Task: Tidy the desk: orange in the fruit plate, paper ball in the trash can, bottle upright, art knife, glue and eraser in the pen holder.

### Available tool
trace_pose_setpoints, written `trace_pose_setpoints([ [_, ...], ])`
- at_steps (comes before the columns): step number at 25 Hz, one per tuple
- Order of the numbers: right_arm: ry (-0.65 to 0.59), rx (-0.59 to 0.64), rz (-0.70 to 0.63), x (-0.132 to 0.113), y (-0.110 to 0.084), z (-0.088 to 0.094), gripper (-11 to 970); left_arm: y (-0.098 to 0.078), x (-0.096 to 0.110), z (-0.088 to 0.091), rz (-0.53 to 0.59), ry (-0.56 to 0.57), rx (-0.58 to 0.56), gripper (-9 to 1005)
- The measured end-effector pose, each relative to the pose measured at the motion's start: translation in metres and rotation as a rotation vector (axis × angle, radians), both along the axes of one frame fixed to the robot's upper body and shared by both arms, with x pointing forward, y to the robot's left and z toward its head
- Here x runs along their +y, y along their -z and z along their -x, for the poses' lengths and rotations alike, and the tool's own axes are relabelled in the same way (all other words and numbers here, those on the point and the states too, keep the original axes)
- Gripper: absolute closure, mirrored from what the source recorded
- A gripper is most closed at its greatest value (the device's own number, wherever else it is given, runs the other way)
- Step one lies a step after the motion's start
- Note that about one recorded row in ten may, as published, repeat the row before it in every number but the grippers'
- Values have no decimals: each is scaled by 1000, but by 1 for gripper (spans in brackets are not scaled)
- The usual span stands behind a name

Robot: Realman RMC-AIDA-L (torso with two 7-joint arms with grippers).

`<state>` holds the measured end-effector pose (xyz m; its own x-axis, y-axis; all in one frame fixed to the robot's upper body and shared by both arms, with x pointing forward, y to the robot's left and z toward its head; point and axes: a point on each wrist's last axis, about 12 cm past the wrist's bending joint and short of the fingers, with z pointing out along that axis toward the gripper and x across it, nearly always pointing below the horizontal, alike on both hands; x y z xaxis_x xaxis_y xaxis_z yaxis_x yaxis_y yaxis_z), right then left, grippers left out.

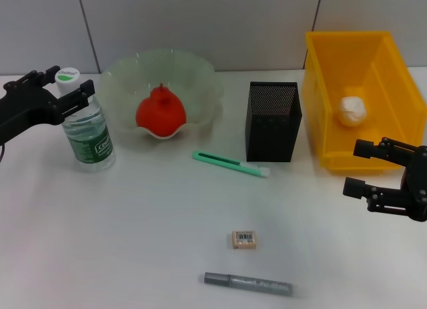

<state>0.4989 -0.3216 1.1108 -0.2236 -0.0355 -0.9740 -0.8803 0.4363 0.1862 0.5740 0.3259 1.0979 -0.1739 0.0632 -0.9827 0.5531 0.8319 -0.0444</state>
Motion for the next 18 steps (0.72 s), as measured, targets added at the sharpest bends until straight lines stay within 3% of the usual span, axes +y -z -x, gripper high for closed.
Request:
trace_pose_setpoints([
  [4,0,0,0,0,0,0,118,-1,1,0,6,-2,-8,238],
  [8,1,4,1,0,-2,-1,118,-9,10,5,32,-13,-43,236],
  [11,4,12,5,-1,-7,-4,118,-22,24,19,72,-7,-110,234],
  [17,-14,55,117,4,-37,-24,118,-33,51,61,131,68,-192,235],
  [18,-26,68,150,7,-44,-28,118,-33,51,61,131,68,-192,236],
])
